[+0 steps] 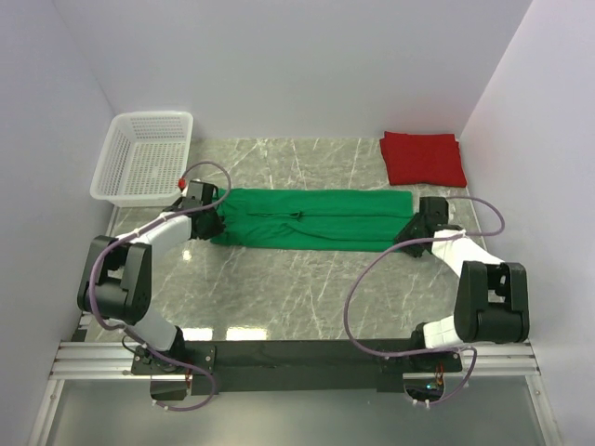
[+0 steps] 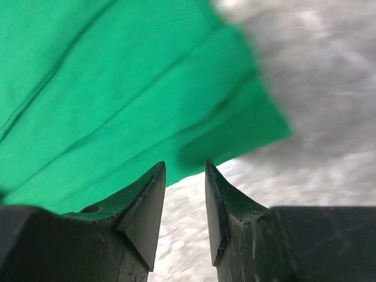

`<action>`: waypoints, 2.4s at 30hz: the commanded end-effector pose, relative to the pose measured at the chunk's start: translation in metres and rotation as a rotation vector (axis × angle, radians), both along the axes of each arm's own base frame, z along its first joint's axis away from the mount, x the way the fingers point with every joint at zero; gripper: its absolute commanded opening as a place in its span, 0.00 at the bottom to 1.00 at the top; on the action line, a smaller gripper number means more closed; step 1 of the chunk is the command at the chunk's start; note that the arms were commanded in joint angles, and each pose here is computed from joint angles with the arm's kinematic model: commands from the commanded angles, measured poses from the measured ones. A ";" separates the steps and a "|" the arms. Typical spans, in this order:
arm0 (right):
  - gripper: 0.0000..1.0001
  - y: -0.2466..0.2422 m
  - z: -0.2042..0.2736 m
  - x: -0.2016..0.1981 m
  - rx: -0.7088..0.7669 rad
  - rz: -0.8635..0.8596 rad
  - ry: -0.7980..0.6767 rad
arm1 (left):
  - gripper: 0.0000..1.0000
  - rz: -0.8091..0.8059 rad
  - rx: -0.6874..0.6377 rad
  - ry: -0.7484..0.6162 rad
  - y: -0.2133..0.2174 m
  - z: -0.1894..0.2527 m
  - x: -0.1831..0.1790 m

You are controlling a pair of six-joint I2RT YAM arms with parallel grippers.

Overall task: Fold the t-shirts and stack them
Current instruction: Fold the tshirt

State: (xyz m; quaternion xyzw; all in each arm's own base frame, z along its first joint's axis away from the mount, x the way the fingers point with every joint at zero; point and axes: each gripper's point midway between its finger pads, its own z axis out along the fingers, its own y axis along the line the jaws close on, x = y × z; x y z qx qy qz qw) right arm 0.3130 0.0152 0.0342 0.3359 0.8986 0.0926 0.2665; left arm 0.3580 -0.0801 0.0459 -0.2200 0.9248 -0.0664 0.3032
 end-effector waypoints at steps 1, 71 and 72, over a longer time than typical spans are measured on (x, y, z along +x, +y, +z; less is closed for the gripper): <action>0.40 -0.017 -0.006 0.008 0.006 -0.073 -0.034 | 0.20 0.018 -0.002 0.004 0.010 -0.006 0.004; 0.66 0.233 0.035 0.097 0.353 0.104 -0.200 | 0.85 -0.045 0.095 -0.257 0.044 0.076 -0.049; 0.65 0.232 0.030 0.099 0.338 0.106 -0.188 | 0.85 -0.044 0.096 -0.254 0.044 0.076 -0.049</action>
